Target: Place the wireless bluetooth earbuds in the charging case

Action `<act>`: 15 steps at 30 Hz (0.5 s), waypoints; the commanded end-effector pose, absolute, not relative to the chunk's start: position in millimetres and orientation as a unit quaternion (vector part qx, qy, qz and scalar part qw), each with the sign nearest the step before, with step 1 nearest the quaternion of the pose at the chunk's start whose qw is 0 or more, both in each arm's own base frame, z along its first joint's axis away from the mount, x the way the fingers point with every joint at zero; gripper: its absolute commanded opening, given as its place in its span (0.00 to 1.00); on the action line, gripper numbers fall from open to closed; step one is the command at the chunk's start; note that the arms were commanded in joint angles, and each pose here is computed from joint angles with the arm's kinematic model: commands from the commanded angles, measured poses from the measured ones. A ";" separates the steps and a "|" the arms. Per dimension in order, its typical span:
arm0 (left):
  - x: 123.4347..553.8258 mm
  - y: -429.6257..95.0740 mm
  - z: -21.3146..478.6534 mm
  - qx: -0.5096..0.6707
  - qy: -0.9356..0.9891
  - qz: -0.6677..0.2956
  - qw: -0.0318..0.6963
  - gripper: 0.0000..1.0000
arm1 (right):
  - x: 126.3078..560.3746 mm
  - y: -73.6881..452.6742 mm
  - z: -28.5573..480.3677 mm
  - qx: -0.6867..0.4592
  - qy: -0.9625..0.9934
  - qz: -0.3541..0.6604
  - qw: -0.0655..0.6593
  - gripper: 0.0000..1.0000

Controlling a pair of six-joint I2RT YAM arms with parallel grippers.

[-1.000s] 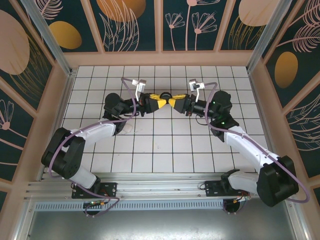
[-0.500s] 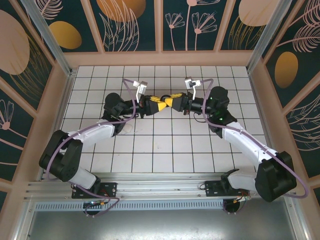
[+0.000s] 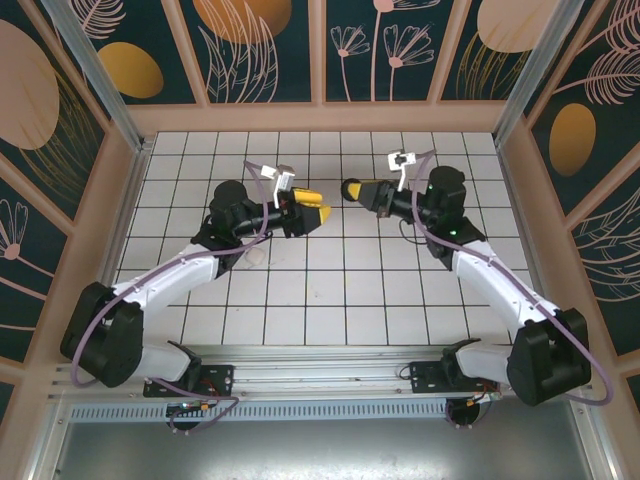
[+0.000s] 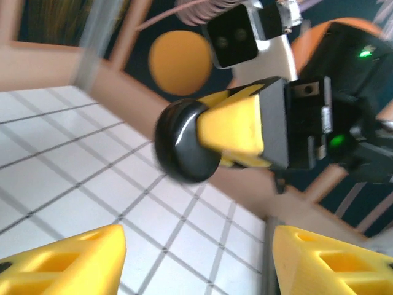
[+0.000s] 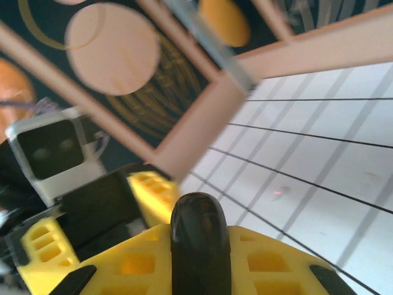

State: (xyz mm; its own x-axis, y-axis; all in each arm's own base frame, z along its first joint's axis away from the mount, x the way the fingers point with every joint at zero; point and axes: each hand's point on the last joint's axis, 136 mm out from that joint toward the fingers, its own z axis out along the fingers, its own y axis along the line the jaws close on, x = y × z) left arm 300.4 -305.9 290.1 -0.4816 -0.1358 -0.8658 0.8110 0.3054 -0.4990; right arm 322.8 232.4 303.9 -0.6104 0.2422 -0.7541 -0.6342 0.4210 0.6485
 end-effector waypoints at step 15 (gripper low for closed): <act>338.2 -199.2 234.2 0.094 0.811 -0.247 0.522 0.91 | 412.2 224.4 89.2 -0.003 0.888 0.425 0.175 0.14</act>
